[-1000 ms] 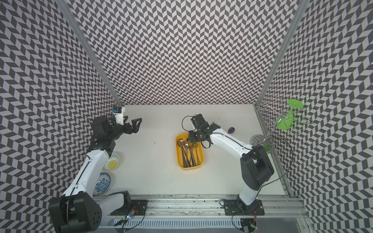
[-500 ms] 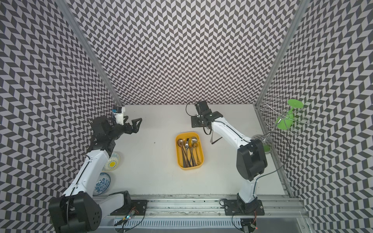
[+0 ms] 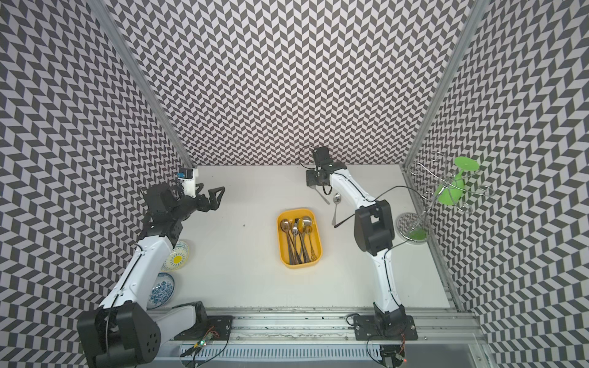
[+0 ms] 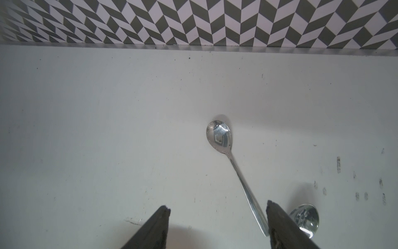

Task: Put the spoon into the storage box
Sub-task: Pick up the spoon from the center of the board.

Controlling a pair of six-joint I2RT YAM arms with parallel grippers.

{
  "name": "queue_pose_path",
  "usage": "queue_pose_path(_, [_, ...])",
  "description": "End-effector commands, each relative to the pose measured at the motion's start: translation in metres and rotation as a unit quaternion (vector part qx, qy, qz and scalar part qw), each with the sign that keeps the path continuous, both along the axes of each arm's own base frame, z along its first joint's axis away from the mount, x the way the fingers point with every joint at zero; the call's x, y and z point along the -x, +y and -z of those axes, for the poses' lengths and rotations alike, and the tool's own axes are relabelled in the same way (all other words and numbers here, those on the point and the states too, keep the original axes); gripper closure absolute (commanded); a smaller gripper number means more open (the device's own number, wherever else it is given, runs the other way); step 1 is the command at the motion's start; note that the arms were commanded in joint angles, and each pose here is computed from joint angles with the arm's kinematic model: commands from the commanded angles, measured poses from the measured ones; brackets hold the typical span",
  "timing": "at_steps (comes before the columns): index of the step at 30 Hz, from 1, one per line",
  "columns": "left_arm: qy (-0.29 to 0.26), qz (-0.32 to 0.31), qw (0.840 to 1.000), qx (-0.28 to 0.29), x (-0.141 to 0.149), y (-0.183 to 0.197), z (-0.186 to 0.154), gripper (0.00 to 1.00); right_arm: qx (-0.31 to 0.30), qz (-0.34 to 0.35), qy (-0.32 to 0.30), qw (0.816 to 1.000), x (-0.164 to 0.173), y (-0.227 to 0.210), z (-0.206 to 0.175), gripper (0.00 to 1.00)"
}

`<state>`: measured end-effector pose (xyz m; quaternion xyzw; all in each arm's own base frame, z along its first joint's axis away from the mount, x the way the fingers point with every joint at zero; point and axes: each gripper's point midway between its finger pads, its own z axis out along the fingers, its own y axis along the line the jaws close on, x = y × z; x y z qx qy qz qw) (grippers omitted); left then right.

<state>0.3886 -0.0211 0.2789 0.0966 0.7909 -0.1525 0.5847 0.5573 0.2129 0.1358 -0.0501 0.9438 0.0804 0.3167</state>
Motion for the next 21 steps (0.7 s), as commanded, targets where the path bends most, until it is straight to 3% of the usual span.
queue_pose_path(1, [0.002, 0.009, 1.000, 0.003, -0.003, -0.001, 0.006, 0.00, 0.012, -0.012, 0.010, 1.000, -0.011, 0.004, 0.020, 0.26])
queue_pose_path(13, [0.021, 0.019, 0.999, 0.015, -0.007, -0.005, 0.014, 0.00, 0.036, -0.014, 0.012, 0.999, -0.040, 0.007, 0.075, 0.27])
queue_pose_path(21, [0.019, 0.013, 1.000, 0.008, -0.008, -0.002, 0.012, 0.00, 0.059, -0.024, 0.054, 0.996, -0.030, 0.002, 0.121, 0.33])
